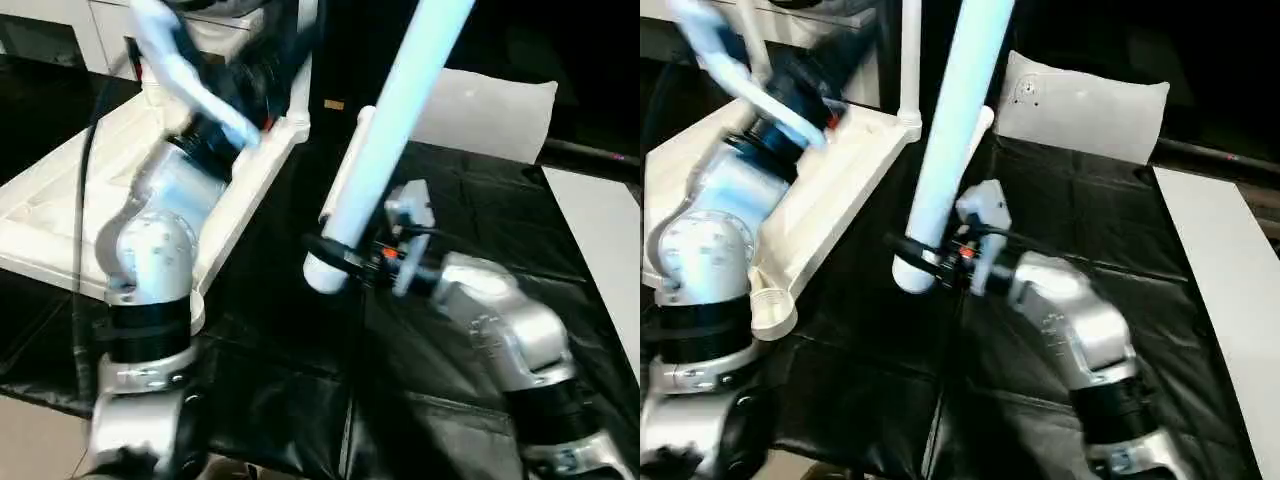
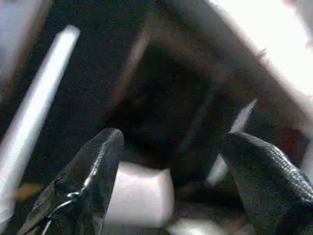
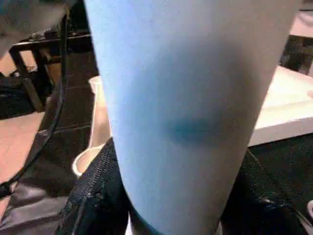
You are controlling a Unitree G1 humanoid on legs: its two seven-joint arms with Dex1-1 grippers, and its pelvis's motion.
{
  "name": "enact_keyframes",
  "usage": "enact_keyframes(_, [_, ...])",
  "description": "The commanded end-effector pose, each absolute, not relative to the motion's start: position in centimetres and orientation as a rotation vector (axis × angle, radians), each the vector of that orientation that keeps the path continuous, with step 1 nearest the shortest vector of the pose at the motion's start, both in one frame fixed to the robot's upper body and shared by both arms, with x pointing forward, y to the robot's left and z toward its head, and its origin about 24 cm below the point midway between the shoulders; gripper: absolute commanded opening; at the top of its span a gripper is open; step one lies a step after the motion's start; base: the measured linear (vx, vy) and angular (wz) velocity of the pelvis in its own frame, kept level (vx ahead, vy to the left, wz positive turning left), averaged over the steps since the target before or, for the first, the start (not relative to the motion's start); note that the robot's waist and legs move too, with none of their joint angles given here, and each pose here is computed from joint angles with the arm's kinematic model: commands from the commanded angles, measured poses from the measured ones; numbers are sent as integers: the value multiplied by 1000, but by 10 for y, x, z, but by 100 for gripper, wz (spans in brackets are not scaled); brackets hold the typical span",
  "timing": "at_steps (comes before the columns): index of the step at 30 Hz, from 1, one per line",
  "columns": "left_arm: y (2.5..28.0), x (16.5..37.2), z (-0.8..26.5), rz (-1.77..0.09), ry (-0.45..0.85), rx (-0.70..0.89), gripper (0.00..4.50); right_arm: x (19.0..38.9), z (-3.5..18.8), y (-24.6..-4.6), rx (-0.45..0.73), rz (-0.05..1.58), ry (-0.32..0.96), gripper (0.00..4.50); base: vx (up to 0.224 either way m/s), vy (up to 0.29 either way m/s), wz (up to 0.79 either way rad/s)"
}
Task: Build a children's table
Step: Pick table leg
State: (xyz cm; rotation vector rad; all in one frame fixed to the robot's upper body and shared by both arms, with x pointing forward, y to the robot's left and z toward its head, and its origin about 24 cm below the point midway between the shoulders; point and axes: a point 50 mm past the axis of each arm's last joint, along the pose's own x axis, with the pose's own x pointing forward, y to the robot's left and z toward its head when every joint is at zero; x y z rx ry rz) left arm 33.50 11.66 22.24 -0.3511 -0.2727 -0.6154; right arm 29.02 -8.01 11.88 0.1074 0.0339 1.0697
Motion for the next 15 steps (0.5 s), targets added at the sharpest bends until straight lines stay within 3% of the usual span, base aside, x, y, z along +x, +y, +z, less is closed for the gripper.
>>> enact_keyframes(1, [103,338,211,-606,-207,-241,373,293,121,-80,64,1034,8,193,0,0,0])
enact_keyframes(3, [89,335,205,-646,-180,-161,373,294,118,-76,26,1003,15,193,0,0,0])
enact_keyframes(9, [60,320,215,-810,-240,-146,373,300,107,-76,-6,923,51,193,0,0,0])
enact_keyframes(14, [73,328,211,-715,-232,-206,373,300,110,-76,28,929,61,193,0,0,0])
enact_keyframes(15, [76,329,210,-702,-230,-212,390,299,111,-77,39,932,64,193,0,0,0])
